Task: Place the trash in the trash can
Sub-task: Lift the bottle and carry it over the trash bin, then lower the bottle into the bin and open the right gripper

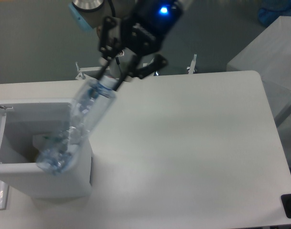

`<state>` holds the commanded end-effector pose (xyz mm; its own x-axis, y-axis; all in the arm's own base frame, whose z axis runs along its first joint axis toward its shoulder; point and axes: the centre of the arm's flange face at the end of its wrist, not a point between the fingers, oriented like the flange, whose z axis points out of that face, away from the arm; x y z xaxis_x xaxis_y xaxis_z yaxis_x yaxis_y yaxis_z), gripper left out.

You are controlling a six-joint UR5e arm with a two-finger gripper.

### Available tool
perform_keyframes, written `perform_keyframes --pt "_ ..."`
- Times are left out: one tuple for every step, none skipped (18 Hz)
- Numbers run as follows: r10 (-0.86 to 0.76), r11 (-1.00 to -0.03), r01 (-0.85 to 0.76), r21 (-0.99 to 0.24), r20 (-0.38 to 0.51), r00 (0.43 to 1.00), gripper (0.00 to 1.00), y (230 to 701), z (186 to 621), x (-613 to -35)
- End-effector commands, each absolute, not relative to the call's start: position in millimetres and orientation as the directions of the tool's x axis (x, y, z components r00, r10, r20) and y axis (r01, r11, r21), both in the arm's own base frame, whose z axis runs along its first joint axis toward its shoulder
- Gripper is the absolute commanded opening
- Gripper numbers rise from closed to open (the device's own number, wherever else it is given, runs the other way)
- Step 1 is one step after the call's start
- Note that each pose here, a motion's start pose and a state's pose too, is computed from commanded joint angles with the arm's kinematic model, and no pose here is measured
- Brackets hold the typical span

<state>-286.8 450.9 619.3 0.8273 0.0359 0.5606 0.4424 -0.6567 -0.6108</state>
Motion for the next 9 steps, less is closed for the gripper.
perform_keyframes --pt "0.038 -0.659 0.445 -0.606 0.565 0.824 0.00 449.5 616.2 -284.7" --pt "0.029 -0.661 0.437 -0.610 0.562 0.827 0.00 449.8 618.3 -277.3" --pt "0.019 -0.668 0.425 -0.610 0.557 0.830 0.00 453.0 618.1 -270.8" --pt "0.014 -0.674 0.416 -0.610 0.553 0.833 0.00 455.3 617.8 -266.9" --pt "0.012 -0.683 0.396 -0.614 0.532 0.846 0.00 455.0 617.8 -264.6" --pt "0.006 -0.693 0.369 -0.619 0.508 0.862 0.00 455.4 616.9 -263.6" --pt "-0.006 -0.703 0.346 -0.621 0.492 0.870 0.00 458.5 614.4 -260.5" --pt "-0.012 -0.713 0.330 -0.619 0.482 0.876 0.00 461.1 611.8 -258.1" --pt "-0.015 -0.719 0.317 -0.618 0.471 0.882 0.00 462.7 611.1 -256.5"
